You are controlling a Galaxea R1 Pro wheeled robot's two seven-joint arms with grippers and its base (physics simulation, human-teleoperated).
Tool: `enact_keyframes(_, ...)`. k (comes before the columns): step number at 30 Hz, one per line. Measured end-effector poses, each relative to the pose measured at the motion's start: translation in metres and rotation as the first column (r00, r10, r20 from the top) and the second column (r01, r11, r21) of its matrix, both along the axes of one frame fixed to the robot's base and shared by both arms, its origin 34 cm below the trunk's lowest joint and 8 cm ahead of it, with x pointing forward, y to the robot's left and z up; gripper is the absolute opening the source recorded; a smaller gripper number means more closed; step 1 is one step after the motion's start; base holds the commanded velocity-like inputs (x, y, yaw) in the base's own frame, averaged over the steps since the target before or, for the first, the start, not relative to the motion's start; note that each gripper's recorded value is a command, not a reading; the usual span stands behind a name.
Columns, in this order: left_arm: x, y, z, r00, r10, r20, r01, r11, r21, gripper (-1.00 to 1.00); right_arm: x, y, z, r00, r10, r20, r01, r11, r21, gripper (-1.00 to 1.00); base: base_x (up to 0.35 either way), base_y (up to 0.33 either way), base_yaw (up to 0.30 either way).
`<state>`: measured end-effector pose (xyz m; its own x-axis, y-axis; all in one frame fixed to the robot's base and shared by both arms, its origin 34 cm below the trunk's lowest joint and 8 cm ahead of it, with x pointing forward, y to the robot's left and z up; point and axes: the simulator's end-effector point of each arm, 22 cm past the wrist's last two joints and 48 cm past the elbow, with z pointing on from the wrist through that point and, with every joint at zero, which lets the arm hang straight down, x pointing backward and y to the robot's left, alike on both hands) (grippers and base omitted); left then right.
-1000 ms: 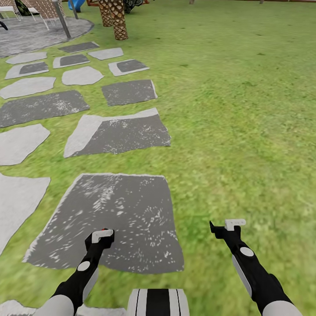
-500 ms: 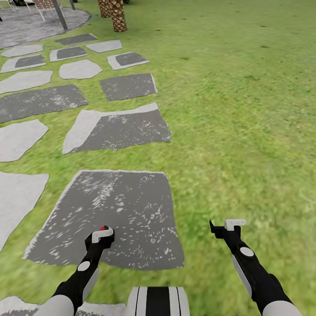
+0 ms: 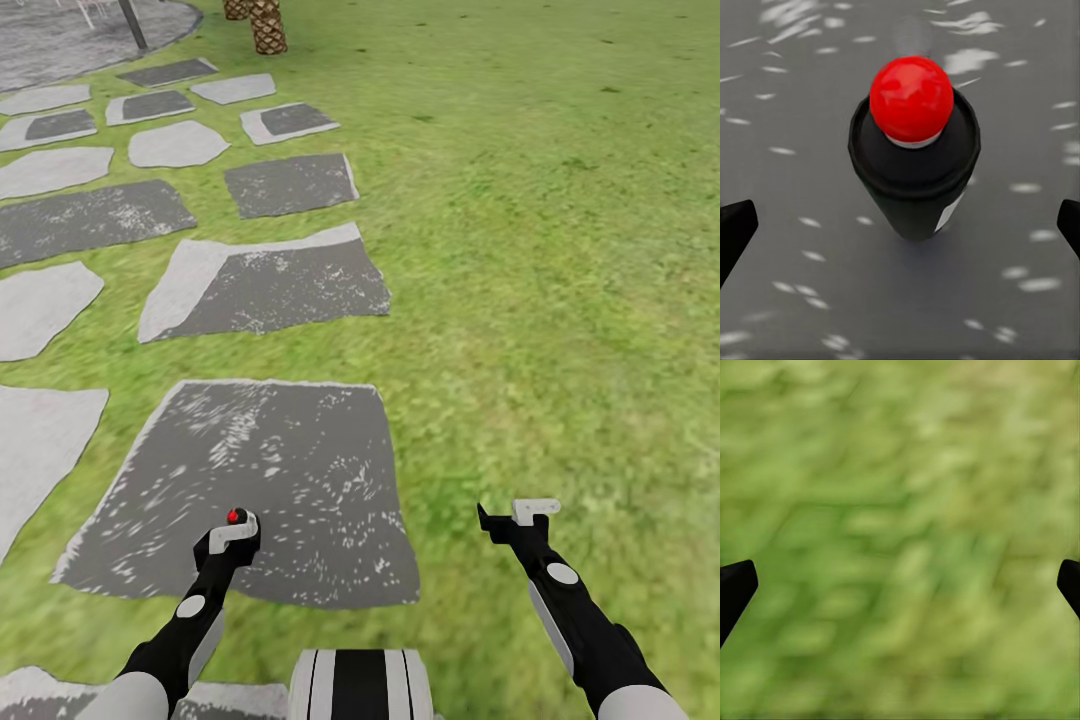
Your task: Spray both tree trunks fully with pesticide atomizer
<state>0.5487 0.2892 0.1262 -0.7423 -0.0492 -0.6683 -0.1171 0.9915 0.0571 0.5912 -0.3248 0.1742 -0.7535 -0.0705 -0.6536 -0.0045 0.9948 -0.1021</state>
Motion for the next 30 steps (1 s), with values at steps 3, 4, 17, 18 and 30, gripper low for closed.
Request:
enact_keyframes(3,-0.0006,-0.0007,-0.0006,1.000,0.000,-0.002,0.000,1.000,-0.001,1.00,-0.0002,0.0000,-0.0004,1.000,0.000,-0.001,0.000,1.000,0.000,1.00,0.000,0.000,0.000)
enact_keyframes(4,-0.0007,-0.0008,-0.0007,1.000,0.000,-0.002,0.000,1.000,-0.001,1.00,-0.0003,0.0000,-0.0004,1.000,0.000,-0.001,0.000,1.000,0.000,1.00,0.000,0.000,0.000)
enact_keyframes(17,-0.0007,-0.0001,-0.0008,1.000,0.000,-0.002,0.000,1.000,0.000,1.00,-0.0003,0.0000,-0.0005,1.000,0.000,-0.001,0.000,1.000,0.000,1.00,0.048,0.000,0.000)
enact_keyframes(18,-0.0008,-0.0001,-0.0008,1.000,0.000,-0.002,0.000,1.000,0.000,1.00,-0.0003,0.0000,-0.0005,1.000,0.000,-0.001,0.000,1.000,0.000,1.00,0.002,0.000,0.000)
enact_keyframes(30,-0.0009,-0.0001,-0.0008,1.000,0.000,-0.002,0.000,1.000,0.000,1.00,-0.0003,0.0000,-0.0005,1.000,0.000,-0.001,0.000,1.000,0.000,1.00,0.031,0.000,0.000)
